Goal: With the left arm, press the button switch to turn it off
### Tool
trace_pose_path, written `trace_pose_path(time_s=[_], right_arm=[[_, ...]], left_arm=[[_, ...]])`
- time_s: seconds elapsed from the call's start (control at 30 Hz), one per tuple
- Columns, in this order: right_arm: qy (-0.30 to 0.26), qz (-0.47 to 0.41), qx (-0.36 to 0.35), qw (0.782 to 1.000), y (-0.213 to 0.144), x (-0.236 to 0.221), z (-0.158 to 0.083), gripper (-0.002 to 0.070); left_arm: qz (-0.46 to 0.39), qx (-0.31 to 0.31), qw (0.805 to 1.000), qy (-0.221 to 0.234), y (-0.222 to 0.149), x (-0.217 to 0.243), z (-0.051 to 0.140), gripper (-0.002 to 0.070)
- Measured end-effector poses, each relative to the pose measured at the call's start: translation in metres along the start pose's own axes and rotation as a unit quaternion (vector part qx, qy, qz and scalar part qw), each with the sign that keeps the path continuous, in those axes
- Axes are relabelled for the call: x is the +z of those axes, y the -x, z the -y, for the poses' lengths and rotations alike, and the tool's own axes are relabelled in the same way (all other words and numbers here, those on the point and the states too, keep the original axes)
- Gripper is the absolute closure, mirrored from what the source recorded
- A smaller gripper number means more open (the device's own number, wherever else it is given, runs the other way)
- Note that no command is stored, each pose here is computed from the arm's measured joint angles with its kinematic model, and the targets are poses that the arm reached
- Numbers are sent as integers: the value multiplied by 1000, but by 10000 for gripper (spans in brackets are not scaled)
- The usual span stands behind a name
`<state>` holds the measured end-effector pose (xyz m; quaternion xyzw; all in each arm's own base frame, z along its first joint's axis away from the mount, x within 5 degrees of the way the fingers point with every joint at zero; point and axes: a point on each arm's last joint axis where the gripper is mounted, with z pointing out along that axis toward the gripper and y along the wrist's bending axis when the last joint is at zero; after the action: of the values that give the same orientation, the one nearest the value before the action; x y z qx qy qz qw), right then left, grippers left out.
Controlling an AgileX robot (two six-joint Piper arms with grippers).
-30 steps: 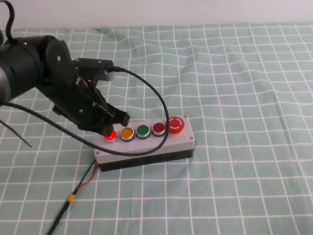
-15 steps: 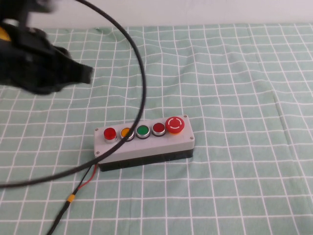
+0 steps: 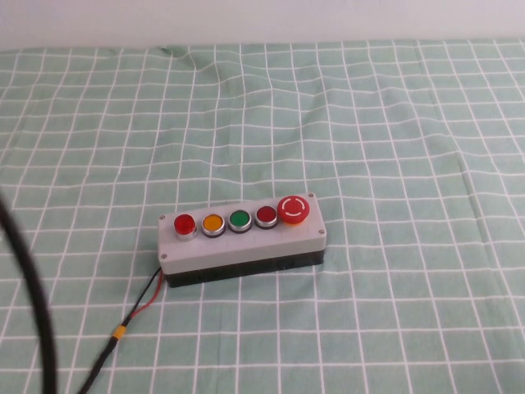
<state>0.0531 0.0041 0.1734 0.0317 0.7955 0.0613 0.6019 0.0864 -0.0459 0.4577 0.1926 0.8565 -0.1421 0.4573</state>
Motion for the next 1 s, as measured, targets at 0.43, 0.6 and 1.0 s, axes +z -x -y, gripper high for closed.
trace_pose_path(time_s=[0.43, 0.6, 1.0], right_arm=[[0, 0, 0, 1000, 0, 0, 0, 694], [0, 0, 0, 1000, 0, 0, 0, 694], [0, 0, 0, 1000, 0, 0, 0, 694]], left_arm=[[-2, 6, 1000, 29, -76, -36, 0, 677], [2, 2, 1000, 16, -83, -42, 3, 677], [-1, 3, 1000, 18, -85, -41, 3, 677]])
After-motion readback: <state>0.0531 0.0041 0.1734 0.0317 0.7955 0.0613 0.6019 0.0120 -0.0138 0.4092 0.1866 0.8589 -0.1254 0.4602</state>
